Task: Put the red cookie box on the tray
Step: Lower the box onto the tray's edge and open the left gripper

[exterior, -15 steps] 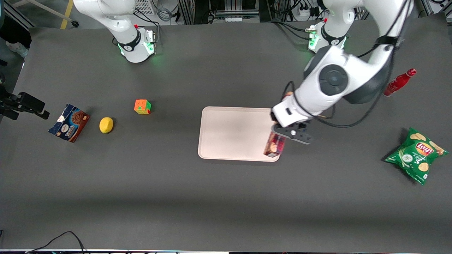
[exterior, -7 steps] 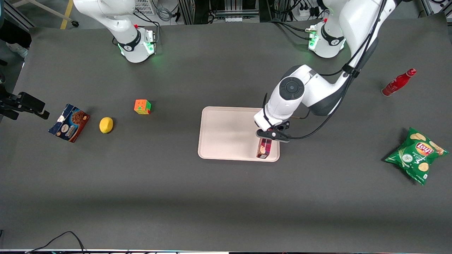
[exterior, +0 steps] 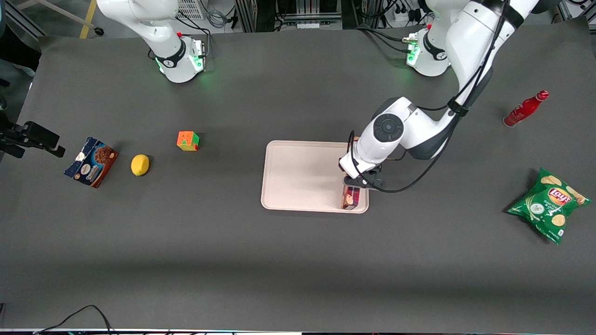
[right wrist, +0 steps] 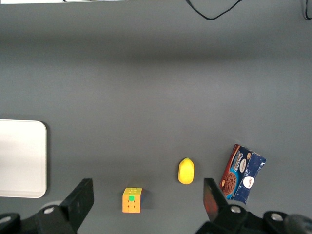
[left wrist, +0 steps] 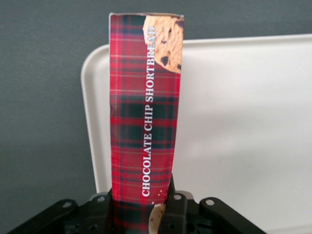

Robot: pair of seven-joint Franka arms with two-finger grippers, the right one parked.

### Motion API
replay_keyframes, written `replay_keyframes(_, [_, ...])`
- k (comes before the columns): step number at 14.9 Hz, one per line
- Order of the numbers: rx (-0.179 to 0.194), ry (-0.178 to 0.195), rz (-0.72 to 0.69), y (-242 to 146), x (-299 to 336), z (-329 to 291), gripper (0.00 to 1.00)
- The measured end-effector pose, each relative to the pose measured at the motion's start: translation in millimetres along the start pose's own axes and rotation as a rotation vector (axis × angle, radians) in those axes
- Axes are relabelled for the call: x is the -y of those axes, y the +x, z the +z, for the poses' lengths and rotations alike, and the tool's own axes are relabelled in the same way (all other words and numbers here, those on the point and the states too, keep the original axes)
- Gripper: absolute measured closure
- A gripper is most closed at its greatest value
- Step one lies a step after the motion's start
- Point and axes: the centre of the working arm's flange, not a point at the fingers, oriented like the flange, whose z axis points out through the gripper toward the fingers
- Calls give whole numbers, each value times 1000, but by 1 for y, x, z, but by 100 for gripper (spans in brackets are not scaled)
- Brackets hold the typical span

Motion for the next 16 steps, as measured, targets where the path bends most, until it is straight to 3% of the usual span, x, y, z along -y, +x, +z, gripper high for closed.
replay_keyframes(12, [4, -1, -65, 1, 6, 7, 65])
replay_keyframes(16, [7, -2, -74, 1, 6, 9, 59])
